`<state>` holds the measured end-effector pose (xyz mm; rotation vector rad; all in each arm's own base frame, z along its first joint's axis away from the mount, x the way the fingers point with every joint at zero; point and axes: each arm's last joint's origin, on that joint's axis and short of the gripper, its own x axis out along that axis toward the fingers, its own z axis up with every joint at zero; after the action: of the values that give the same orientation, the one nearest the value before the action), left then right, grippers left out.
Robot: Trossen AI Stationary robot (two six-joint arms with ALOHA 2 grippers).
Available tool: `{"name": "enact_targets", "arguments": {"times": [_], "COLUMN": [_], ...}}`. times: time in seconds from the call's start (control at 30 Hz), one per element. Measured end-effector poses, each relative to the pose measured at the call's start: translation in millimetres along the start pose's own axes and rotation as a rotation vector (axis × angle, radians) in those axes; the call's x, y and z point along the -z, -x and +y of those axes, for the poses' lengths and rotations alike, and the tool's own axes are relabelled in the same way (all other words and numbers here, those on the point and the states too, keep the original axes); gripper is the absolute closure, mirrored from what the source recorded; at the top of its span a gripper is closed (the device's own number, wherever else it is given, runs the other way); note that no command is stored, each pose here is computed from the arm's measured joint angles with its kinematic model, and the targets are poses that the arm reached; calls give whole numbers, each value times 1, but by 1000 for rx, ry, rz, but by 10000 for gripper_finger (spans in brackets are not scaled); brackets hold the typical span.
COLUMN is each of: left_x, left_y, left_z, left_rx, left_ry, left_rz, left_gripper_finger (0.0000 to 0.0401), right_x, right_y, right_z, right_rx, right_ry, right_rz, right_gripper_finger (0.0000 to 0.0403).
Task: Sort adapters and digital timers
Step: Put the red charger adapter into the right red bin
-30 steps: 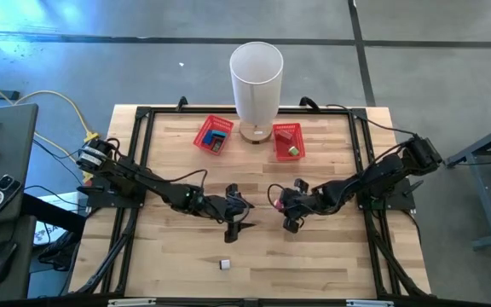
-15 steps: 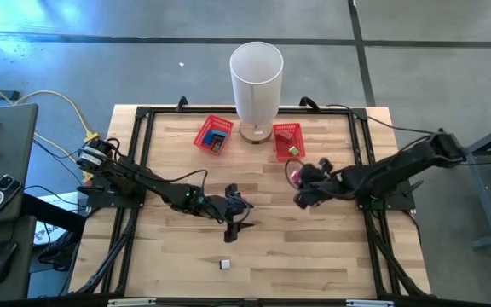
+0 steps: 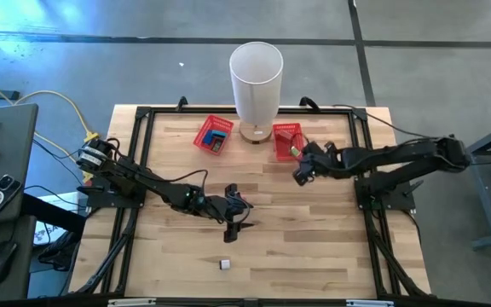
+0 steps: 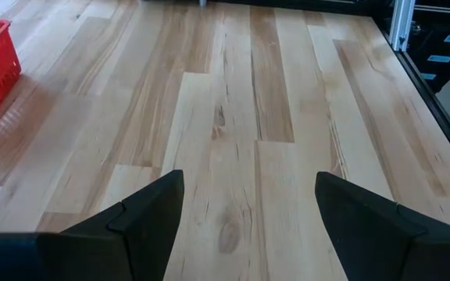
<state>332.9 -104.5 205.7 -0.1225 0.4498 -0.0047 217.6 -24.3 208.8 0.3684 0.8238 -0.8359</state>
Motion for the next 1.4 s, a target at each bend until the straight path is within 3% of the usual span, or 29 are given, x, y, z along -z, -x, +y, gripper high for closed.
{"name": "enact_targets", "arguments": {"times": [0.33, 0.57, 1.0, 1.2, 1.4], "left_x": [0, 0, 5, 5, 5], "left_y": [0, 0, 0, 0, 0], "left_z": [0, 0, 1, 1, 1], "left_rx": [-1, -1, -13, -15, -15], "left_ry": [0, 0, -12, -14, -14], "left_rz": [1, 1, 46, 54, 54], "left_gripper_finger": [119, 119, 119, 119, 119], "right_x": [-43, -65, -69, -66, -68], "right_y": [-7, -33, -93, -106, -106], "right_z": [-10, 0, 8, 3, 2], "right_rx": [-3, 7, 82, 88, 86], "right_ry": [2, 29, 52, 54, 45], "right_rz": [9, 75, 224, 268, 264], "right_gripper_finger": [283, 283, 283, 283, 221]}}
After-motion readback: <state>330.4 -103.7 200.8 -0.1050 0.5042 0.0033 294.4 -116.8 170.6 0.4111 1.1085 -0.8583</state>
